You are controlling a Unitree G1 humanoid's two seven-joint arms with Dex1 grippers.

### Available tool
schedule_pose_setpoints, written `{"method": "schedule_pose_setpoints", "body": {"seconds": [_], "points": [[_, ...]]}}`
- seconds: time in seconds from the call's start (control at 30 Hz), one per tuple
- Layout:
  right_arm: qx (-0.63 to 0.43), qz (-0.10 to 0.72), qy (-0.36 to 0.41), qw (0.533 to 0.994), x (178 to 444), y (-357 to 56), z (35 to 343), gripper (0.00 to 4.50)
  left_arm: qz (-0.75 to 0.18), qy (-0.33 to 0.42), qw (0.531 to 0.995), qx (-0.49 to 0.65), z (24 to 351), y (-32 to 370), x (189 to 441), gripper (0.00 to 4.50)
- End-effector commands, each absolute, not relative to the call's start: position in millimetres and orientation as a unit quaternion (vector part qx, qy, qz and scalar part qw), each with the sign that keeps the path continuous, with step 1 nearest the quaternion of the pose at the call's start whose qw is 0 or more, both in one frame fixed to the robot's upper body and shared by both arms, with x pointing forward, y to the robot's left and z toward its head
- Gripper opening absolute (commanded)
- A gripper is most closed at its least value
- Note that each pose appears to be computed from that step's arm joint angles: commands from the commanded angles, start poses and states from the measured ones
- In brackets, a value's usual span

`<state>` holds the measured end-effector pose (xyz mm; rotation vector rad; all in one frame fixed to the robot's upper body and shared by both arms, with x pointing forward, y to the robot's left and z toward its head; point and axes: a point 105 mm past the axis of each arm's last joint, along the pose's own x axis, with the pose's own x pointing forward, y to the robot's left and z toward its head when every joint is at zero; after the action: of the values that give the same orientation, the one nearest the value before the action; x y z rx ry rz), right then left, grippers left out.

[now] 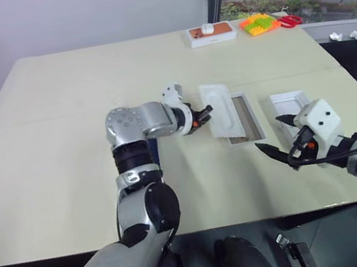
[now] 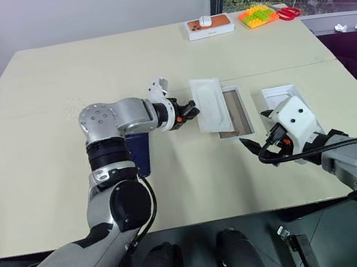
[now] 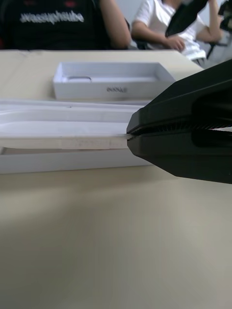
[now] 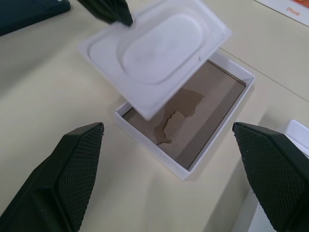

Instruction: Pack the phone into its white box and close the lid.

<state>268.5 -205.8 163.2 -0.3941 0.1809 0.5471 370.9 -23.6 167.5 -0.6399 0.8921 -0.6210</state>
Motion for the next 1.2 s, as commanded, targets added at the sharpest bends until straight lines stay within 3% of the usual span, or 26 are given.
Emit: {"method": "schedule_pose_setpoints", "body": {"seconds": [0.03,0.6,0.7,0.83,1.07,1.2], "points": [[-0.206,0.267,0.061,0.939,266,-202,175,4.50,-0.390,0.436,0.754,-0.298,176,-99,330,0.05],[-0.203,0.276,0.063,0.937,268,-196,172,4.50,-0.405,0.444,0.738,-0.307,175,-106,328,0.05],[-0.203,0.277,0.063,0.937,267,-196,172,4.50,-0.406,0.446,0.736,-0.308,174,-107,328,1.01],[-0.203,0.276,0.063,0.937,267,-196,172,4.50,-0.413,0.444,0.730,-0.314,175,-100,328,2.92],[-0.205,0.276,0.060,0.937,269,-195,174,4.50,-0.416,0.401,0.744,-0.334,187,-67,341,2.92],[-0.200,0.271,0.056,0.940,275,-194,175,4.50,-0.406,0.269,0.832,-0.265,210,-10,364,2.92]]}}
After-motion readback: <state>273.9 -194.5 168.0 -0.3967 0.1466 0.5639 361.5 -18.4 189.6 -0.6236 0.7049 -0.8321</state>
